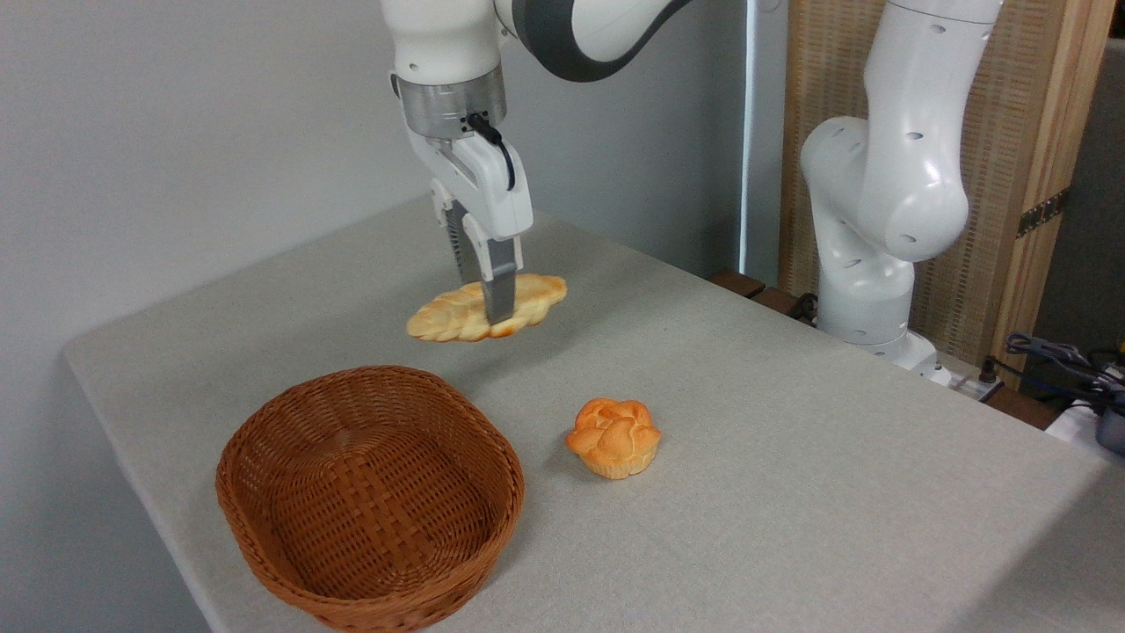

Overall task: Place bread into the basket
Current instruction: 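Carry the bread roll over the woven basket and lower it inside, then open the gripper to release the roll and raise it away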

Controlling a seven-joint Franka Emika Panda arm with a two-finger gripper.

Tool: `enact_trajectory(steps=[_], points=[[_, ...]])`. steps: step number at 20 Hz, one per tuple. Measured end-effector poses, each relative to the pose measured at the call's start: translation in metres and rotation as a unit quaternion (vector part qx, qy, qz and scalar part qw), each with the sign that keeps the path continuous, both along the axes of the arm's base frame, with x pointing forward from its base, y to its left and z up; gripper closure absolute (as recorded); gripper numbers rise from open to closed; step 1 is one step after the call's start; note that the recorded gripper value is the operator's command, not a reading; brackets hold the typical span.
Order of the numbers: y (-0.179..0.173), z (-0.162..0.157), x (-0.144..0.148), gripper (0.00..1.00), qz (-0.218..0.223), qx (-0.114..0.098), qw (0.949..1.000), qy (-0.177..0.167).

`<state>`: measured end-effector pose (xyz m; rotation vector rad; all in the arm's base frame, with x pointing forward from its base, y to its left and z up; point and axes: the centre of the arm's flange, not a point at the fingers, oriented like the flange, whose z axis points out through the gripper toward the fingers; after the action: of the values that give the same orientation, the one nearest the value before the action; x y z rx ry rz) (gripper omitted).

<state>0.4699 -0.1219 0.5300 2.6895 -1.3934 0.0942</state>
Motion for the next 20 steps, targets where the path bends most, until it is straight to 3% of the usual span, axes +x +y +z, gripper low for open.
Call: enact_trajectory(steps=[3, 6, 8, 9, 10, 20], points=[[0.006, -0.001, 0.019, 0.44, 0.024, -0.026, 0.9985, -0.041], [0.023, -0.008, 0.042, 0.44, 0.067, -0.058, 0.9936, -0.071], [0.032, -0.010, 0.056, 0.37, 0.091, -0.078, 0.9894, -0.081], [0.035, -0.010, 0.062, 0.23, 0.100, -0.085, 0.9880, -0.082], [0.035, -0.012, 0.068, 0.01, 0.105, -0.088, 0.9872, -0.081], [0.027, -0.047, 0.107, 0.00, 0.125, -0.075, 0.9851, -0.091]])
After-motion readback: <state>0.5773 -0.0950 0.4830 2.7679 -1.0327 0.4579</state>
